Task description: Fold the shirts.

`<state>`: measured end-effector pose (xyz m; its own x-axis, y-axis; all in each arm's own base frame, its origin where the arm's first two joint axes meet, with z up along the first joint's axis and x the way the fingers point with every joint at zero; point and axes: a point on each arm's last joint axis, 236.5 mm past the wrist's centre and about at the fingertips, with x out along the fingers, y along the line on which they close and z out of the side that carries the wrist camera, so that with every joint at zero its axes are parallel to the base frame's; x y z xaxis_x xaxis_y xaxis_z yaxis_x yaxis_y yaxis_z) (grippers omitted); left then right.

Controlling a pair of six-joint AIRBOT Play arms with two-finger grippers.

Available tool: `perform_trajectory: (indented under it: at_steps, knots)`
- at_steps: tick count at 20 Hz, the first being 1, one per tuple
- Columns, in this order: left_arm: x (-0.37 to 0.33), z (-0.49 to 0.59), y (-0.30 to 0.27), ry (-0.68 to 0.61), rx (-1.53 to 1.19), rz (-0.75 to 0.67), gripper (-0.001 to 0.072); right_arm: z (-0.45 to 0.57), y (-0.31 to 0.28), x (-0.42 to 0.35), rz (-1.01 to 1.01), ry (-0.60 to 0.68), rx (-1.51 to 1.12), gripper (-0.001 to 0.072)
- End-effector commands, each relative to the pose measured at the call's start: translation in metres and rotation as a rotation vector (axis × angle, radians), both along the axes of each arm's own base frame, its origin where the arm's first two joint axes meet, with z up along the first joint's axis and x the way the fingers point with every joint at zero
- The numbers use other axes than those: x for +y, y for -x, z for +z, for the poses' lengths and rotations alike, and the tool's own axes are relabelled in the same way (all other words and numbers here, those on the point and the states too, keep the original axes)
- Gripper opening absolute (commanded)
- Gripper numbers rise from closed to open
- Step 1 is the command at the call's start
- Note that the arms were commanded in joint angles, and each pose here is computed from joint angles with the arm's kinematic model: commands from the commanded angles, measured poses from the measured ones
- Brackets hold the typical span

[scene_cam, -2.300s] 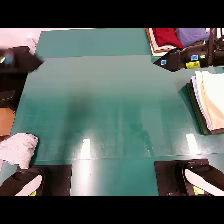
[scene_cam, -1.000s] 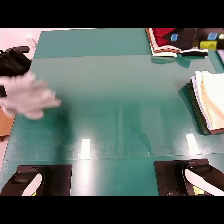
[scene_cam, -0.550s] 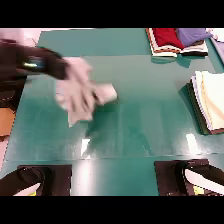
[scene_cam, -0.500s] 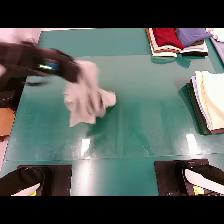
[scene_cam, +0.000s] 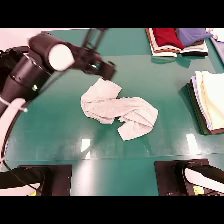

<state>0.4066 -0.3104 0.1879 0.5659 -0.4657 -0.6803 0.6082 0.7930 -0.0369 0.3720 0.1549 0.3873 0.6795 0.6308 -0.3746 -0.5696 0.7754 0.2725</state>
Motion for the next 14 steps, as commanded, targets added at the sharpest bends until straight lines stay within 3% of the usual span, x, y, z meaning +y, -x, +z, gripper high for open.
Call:
perform_trajectory:
  at_steps: [1, 7, 14]
  knots:
    - [0.109, -0.062, -0.043, 0.021, 0.229, 0.312, 0.0495, -0.005, 0.003, -0.001, 0.008, 0.011, 0.021, 0.0014]
    - [0.166, -0.201, -0.014, 0.16, 0.568, 0.529, 0.0495, -0.005, 0.003, -0.001, 0.008, 0.011, 0.022, 0.0014]
    - [0.134, -0.257, 0.003, 0.257, 0.733, 0.504, 0.0494, -0.007, 0.005, 0.0, 0.015, 0.016, 0.029, 0.0014]
